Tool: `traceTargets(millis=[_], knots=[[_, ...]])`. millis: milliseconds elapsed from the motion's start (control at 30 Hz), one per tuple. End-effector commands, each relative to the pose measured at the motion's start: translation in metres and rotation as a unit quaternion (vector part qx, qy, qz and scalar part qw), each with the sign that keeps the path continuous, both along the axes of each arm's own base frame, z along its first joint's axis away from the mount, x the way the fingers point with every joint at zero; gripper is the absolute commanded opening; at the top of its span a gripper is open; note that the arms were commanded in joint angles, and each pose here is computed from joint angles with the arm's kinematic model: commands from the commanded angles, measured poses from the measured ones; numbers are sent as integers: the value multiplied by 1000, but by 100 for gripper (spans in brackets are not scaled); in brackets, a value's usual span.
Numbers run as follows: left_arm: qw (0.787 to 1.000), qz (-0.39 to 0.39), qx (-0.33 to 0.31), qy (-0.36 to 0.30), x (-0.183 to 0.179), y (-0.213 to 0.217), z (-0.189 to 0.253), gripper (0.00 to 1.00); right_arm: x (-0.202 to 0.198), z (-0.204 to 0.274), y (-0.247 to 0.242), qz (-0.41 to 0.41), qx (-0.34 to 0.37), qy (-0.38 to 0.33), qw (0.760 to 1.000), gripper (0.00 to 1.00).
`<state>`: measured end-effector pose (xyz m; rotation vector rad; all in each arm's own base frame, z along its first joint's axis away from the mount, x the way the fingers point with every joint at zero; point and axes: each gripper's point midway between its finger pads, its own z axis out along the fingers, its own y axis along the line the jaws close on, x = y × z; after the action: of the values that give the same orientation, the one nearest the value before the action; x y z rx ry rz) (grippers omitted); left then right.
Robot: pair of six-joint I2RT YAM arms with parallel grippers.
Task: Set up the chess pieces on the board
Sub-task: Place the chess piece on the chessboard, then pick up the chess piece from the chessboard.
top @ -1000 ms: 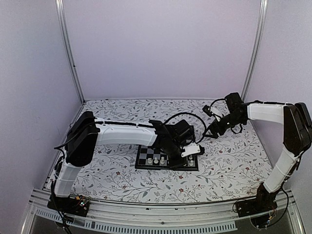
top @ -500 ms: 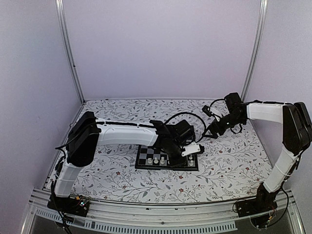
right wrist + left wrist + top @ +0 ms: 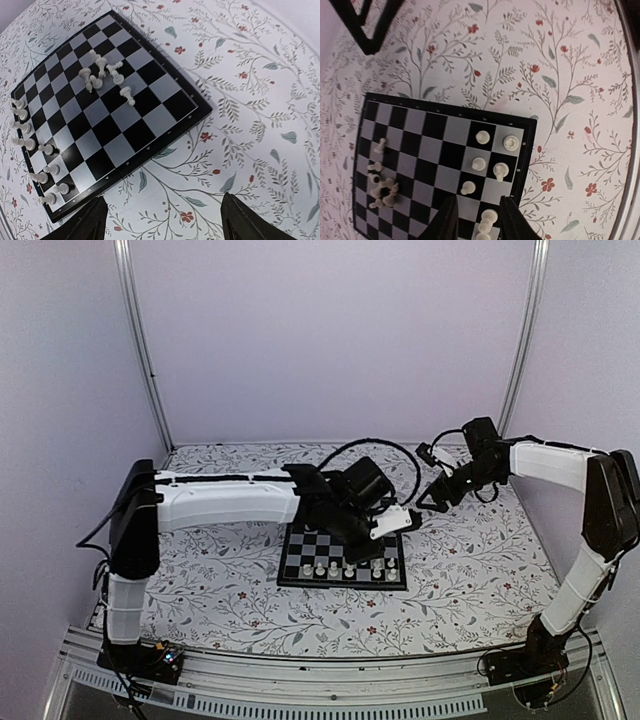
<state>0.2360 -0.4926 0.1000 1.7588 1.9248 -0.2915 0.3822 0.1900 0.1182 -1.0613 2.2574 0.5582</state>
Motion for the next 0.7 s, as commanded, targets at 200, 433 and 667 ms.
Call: traceTargets(millis=[200, 433, 667], knots=[[924, 195, -187, -270, 71, 52, 198, 56, 65, 188, -47, -144, -43, -322, 935, 98], [911, 282, -205, -219, 114, 97, 184, 57, 40, 175, 8, 6, 30, -275, 961, 88], [914, 298, -249, -114, 135, 121, 151, 49, 37, 87, 74, 92, -26, -188, 978, 48]])
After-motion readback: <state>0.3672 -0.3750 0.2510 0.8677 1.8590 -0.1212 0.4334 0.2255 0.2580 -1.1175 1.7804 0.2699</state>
